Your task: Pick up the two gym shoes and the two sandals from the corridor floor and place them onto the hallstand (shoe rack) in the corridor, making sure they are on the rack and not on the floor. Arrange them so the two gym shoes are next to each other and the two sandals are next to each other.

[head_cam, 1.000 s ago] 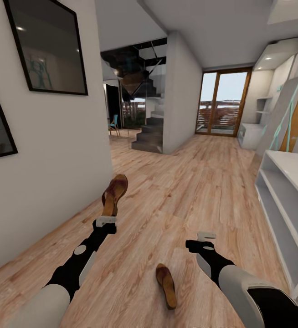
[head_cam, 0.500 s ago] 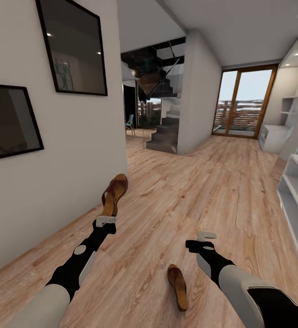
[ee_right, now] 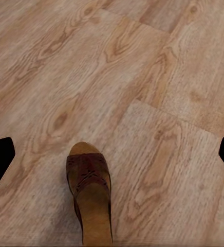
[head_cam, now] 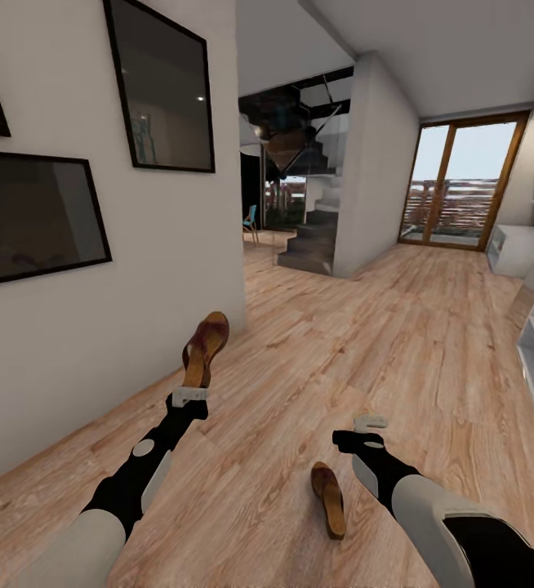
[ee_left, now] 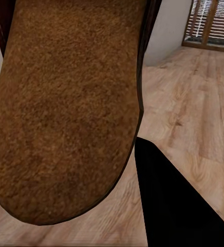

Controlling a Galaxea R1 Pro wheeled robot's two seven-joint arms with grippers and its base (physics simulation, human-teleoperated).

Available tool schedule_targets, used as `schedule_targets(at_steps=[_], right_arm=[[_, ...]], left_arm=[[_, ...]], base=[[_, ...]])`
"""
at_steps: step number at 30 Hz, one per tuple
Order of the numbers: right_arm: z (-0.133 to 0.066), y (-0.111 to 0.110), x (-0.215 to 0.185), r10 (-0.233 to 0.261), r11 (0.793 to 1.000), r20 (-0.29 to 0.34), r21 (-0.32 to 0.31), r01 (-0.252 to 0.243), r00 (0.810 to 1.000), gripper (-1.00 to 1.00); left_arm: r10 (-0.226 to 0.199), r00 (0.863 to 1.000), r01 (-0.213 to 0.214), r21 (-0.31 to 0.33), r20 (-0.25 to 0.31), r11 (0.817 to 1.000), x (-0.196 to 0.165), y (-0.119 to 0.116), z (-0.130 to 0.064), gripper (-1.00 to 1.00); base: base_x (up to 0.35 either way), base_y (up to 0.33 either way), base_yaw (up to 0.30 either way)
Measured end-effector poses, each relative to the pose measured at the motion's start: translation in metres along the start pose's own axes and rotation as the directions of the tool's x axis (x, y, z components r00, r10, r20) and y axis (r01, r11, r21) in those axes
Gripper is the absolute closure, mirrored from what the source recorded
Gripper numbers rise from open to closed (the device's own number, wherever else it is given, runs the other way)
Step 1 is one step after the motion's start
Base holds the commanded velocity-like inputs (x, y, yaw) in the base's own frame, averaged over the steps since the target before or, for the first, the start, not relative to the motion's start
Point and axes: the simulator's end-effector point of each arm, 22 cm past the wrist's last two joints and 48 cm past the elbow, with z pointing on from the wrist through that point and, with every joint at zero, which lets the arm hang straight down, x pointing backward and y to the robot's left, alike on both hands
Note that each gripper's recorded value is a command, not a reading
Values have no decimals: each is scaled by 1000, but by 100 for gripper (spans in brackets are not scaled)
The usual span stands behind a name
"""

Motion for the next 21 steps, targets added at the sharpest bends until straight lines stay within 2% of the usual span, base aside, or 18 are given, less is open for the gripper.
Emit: schedule_targets(at_steps=[7, 21], right_arm=[[0, 0, 0, 2, 1000, 0, 0, -2, 1000, -100], [20, 0, 46, -7, 1000, -80, 5, 8, 997, -100]], left_arm=[[0, 1000, 0, 0, 0, 1000, 0, 0, 0, 100], [-16, 997, 15, -5, -69, 1000, 47, 4, 6, 100]], base=[[-24, 0, 30], [-1, 0, 8]])
